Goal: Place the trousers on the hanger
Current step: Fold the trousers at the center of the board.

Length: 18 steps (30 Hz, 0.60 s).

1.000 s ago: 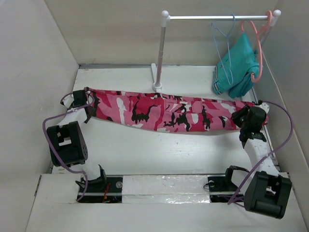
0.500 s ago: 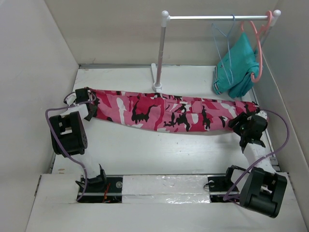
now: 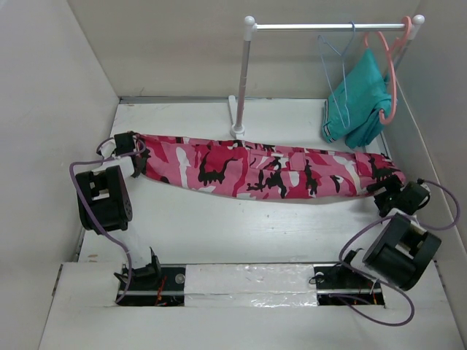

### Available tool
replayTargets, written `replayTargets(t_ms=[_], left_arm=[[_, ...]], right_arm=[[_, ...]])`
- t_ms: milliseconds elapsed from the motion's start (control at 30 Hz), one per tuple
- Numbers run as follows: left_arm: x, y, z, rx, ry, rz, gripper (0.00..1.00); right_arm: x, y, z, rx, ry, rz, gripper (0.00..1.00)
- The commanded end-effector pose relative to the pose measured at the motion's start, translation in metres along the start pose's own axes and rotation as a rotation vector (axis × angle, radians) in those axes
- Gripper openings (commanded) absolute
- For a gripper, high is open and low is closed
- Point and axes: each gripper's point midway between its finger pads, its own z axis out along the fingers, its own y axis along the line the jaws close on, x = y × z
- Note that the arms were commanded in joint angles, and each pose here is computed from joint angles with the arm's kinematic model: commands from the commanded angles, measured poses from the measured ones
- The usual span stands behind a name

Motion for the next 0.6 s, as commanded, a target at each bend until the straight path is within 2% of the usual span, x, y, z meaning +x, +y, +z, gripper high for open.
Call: replayTargets(t_ms=[0,67,167,200,267,300,333,400,467,500,567], left_arm=[[-0.024,-0.024,-0.001,0.063,-0.063,-0.011,0.00],[-0.025,-0.025,0.000,0.062,-0.060,-0.002,0.00],[-0.030,-0.024,-0.001,0.043,-0.076,0.010,0.00],[-0.033,-0.023,-0.002,0.034,-0.088,0.012,0.00],[-0.042,-0.020,-0.006,0.010,-0.120,0.022,0.00],[-0.045,-0.017,-0.008,-0.004,-0.131,0.039,0.00],[-0.048,-0.014,-0.013,-0.026,-0.137,0.050,0.00],[-0.067,-0.008,-0.022,-0.078,-0.203,0.075,0.00],[-0.089,0.000,-0.039,-0.139,-0.275,0.095,0.00],[-0.095,0.004,-0.046,-0.158,-0.296,0.104,0.00],[-0.106,0.014,-0.062,-0.196,-0.348,0.132,0.00]], right_arm=[[-0.029,0.019,0.019,-0.070,-0.048,0.026,0.90],[-0.035,0.017,0.027,-0.069,-0.085,0.057,0.88],[-0.036,0.017,0.036,-0.049,-0.075,0.079,0.59],[-0.037,0.016,0.037,-0.042,-0.079,0.089,0.44],[-0.037,0.017,0.042,-0.040,-0.088,0.116,0.29],[-0.036,0.019,0.043,-0.045,-0.087,0.120,0.08],[-0.037,0.019,0.043,-0.047,-0.093,0.129,0.00],[-0.039,0.026,0.036,-0.074,-0.107,0.125,0.00],[-0.042,0.019,0.024,-0.033,-0.125,0.103,0.00],[-0.058,0.027,0.007,-0.041,-0.183,0.080,0.00],[-0.058,0.016,-0.010,0.026,-0.191,0.057,0.00]])
